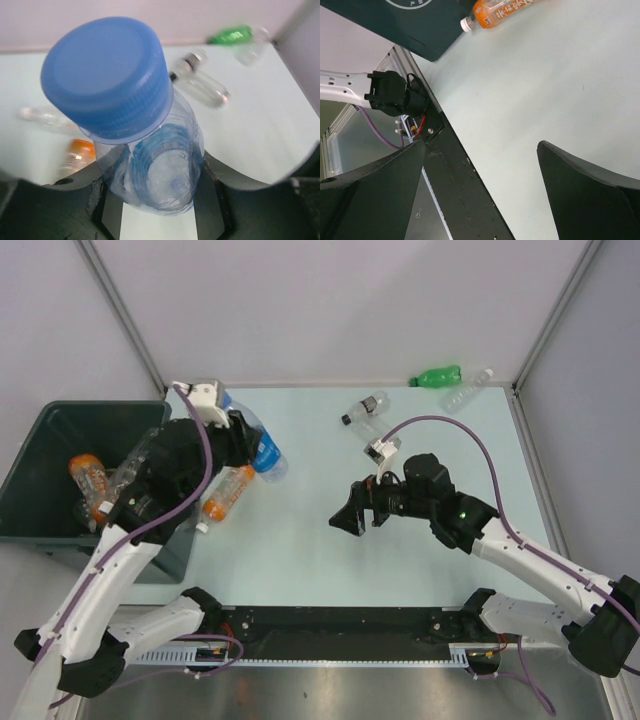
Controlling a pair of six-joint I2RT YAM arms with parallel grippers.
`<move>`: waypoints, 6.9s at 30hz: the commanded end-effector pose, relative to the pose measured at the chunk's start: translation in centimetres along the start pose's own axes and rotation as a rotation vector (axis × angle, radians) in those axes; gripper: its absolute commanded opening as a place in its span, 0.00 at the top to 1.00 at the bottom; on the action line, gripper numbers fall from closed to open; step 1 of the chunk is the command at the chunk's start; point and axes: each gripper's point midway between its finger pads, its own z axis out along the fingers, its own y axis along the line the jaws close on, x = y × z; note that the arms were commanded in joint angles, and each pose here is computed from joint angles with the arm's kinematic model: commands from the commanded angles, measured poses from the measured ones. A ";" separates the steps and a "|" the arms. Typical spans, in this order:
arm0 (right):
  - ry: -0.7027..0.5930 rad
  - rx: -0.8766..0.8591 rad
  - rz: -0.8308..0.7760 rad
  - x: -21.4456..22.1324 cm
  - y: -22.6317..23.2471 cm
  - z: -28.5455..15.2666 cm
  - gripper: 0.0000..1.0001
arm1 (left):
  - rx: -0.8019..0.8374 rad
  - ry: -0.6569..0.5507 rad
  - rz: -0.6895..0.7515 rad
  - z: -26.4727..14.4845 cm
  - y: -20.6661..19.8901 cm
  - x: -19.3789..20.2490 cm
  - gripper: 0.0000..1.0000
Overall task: Put the plastic bottles in the bin
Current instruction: Pick up the plastic bottle at the center of the board, then place the plastic bottle in the trash bin, then pick up the plastic bottle at the center of the board.
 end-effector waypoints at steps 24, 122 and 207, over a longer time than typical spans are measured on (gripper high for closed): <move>-0.025 0.047 0.034 -1.1 -2.0 -0.3 0.00 | -1.146 -0.457 0.007 -15.7 20.2 -16.1 0.53; 0.211 0.644 -0.020 -4.3 -39.5 7.7 0.30 | 0.505 0.121 -0.136 2.5 -1.0 7.2 0.00; -0.186 0.499 -0.196 -8.9 -5.6 -4.9 0.00 | -0.413 -0.258 0.004 -6.1 9.9 -7.6 0.78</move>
